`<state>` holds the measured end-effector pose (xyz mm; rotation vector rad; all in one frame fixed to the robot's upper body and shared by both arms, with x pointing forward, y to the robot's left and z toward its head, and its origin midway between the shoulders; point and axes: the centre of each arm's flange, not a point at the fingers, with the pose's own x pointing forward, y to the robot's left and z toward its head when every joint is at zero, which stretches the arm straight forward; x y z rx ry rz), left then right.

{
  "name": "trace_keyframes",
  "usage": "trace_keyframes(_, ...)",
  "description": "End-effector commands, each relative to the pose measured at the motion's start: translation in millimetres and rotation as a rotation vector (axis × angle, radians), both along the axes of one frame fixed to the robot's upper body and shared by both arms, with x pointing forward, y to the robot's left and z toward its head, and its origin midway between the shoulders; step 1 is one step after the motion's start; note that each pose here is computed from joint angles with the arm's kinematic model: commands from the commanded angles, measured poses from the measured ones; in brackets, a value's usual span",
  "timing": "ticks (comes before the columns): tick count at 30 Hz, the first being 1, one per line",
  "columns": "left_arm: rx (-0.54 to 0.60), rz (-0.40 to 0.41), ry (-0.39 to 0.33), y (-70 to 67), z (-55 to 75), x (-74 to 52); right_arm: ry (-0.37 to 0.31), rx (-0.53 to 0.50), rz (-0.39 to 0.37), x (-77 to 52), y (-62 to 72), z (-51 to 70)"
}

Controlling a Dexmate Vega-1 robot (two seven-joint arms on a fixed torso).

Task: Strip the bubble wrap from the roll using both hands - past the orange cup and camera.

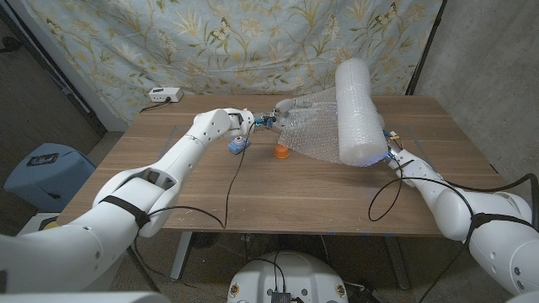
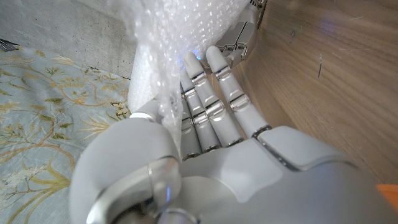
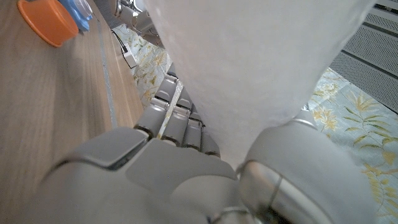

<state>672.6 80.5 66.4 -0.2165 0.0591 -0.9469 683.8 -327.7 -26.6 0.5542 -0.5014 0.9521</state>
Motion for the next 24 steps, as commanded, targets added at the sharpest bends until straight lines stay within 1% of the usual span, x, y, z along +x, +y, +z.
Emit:
trace_keyframes(1,0.017,0.003,-0.01,0.6,1.1,-3.8,0.0,0.006,-0.005,1.2,-1.8,-4.5)
trace_keyframes(9,0.022,0.001,-0.013,-0.1,0.6,-4.7,-0.002,-0.005,-0.007,-0.3,-5.2,-5.8)
trace_keyframes(15,0.023,0.003,-0.015,-0.3,-0.7,-5.7,-0.009,-0.019,-0.007,-1.8,-8.0,-4.2)
trace_keyframes(24,0.025,0.01,-0.02,-0.2,-1.4,-8.5,0.002,-0.021,-0.007,-2.0,-11.6,-6.3)
